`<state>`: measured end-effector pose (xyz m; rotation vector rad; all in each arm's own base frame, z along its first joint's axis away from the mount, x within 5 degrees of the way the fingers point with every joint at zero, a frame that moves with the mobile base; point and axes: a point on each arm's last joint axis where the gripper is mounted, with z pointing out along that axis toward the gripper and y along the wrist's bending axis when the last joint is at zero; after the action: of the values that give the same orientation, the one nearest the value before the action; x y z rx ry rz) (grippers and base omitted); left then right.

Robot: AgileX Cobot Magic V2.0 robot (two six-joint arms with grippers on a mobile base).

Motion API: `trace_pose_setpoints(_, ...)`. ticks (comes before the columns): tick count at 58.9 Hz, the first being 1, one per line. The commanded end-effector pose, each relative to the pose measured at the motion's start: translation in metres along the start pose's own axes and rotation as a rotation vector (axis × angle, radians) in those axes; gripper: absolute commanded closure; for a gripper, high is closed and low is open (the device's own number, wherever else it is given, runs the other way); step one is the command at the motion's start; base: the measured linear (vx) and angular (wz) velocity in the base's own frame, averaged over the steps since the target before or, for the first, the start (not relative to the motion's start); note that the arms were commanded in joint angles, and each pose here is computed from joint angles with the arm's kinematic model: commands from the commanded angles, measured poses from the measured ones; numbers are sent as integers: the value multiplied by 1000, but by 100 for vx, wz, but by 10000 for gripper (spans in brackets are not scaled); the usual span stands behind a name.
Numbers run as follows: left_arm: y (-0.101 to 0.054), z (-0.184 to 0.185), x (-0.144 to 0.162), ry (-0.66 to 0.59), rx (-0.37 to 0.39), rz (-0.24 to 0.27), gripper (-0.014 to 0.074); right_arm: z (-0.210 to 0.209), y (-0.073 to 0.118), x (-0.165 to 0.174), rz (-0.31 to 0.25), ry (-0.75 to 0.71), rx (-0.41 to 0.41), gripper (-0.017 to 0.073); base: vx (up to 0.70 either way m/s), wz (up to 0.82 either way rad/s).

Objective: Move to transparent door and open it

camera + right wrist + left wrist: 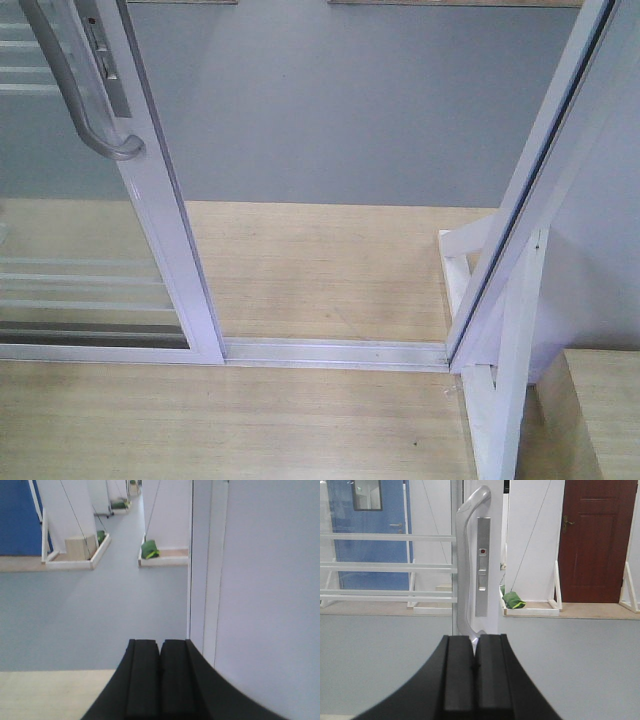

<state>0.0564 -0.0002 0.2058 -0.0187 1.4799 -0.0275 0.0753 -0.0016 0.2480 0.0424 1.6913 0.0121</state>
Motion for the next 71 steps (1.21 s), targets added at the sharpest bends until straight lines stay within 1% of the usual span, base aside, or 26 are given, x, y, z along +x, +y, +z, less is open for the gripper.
trace_pose_setpoints(1, 0, -1, -3, -85, 6, -13, 599, -4, 1, 2, -76, -164, -16, 572, 0, 0)
trace_pose_setpoints(7, 0, -1, -3, -85, 6, -13, 599, -7, 1, 25, -76, -153, -15, 570, 0, 0)
trace_pose_setpoints(17, 0, -1, -3, -85, 6, -13, 599, -13, 0, 47, -26, -205, -20, 568, 0, 0)
trace_pose_setpoints(18, 0, -1, -3, -85, 6, -13, 599, -14, -1, 49, -20, -190, -18, 568, 0, 0)
trace_pose_setpoints(22, 0, -1, -3, -85, 6, -13, 599, -14, -1, 49, -4, -180, -18, 568, 0, 0)
trace_pose_setpoints(35, 0, -1, -3, -85, 6, -13, 599, -14, -1, 50, -5, -172, -17, 568, 0, 0)
trace_pose_setpoints(41, 0, -1, -3, -85, 6, -13, 599, -14, -1, 50, 13, -170, -19, 568, 0, 0)
trace_pose_setpoints(71, 0, -1, -3, -85, 6, -13, 599, -13, -1, 50, 13, -168, -18, 568, 0, 0)
